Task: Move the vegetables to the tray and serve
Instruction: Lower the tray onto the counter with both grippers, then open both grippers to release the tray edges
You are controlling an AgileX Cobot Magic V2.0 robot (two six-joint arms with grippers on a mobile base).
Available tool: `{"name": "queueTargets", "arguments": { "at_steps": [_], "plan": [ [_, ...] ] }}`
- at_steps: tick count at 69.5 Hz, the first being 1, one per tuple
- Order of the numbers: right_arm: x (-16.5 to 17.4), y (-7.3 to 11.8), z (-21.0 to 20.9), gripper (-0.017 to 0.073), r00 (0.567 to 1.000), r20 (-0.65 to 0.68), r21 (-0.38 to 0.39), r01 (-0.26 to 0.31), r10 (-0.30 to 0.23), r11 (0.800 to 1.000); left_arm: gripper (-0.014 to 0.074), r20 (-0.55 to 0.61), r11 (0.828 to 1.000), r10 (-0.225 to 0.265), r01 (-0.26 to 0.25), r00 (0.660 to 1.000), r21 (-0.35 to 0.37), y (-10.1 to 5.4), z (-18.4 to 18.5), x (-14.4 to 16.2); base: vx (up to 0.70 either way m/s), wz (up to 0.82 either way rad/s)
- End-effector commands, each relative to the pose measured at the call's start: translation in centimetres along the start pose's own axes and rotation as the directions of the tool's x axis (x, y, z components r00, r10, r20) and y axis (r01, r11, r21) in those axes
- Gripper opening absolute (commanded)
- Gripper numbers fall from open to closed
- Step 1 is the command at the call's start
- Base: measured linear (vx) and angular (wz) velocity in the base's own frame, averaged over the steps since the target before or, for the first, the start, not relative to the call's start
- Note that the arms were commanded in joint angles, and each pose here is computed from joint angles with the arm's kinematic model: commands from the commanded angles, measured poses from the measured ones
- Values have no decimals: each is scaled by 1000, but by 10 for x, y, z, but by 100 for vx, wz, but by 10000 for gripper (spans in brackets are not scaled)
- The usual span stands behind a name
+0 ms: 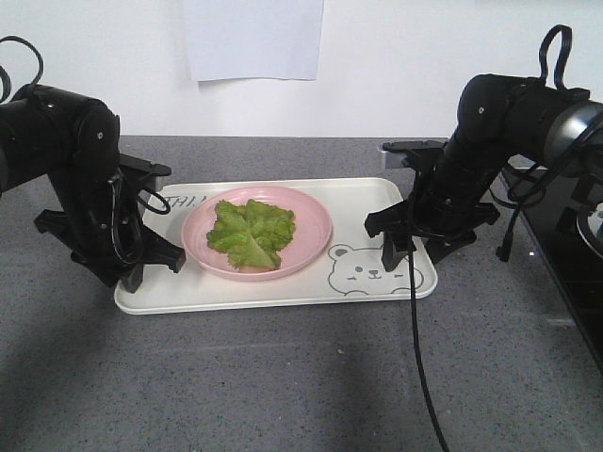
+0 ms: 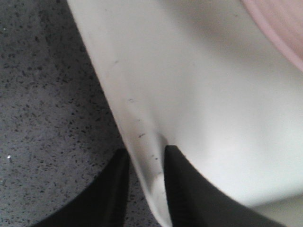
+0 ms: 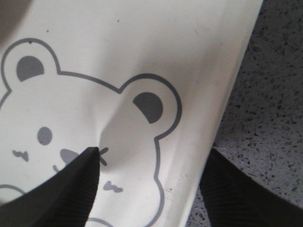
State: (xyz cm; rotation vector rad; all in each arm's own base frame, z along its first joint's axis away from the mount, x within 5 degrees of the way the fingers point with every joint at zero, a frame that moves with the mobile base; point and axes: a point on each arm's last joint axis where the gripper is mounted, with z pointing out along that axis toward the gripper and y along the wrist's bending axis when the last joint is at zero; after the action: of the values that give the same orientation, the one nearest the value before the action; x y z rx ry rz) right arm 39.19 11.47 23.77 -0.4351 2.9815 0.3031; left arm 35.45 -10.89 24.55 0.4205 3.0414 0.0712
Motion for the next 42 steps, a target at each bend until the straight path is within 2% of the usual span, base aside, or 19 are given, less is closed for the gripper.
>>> {"name": "queueTargets", "arguments": {
  "at_steps": [1, 13, 27, 42],
  "plan": [
    [-3, 19, -33, 465, 992, 126, -70, 15, -6, 997, 268, 104, 998, -3, -4, 995, 64, -10, -26, -1, 0, 0],
    [-3, 18, -33, 465, 993, 118, -53, 1, 5, 999, 321, 87, 999, 3, -7, 996, 51, -9, -26, 0, 0, 0],
    [-2, 14, -33, 465, 994, 108, -15, -7, 9, 1000, 325, 70, 999, 6, -8, 998, 33, -7, -26, 2, 0, 0],
    [-1, 14, -39, 465, 991, 128, -11, -27, 28, 1000, 325, 55, 1000, 8, -9, 998, 29, -7, -26, 3, 0, 0]
  ]
}}
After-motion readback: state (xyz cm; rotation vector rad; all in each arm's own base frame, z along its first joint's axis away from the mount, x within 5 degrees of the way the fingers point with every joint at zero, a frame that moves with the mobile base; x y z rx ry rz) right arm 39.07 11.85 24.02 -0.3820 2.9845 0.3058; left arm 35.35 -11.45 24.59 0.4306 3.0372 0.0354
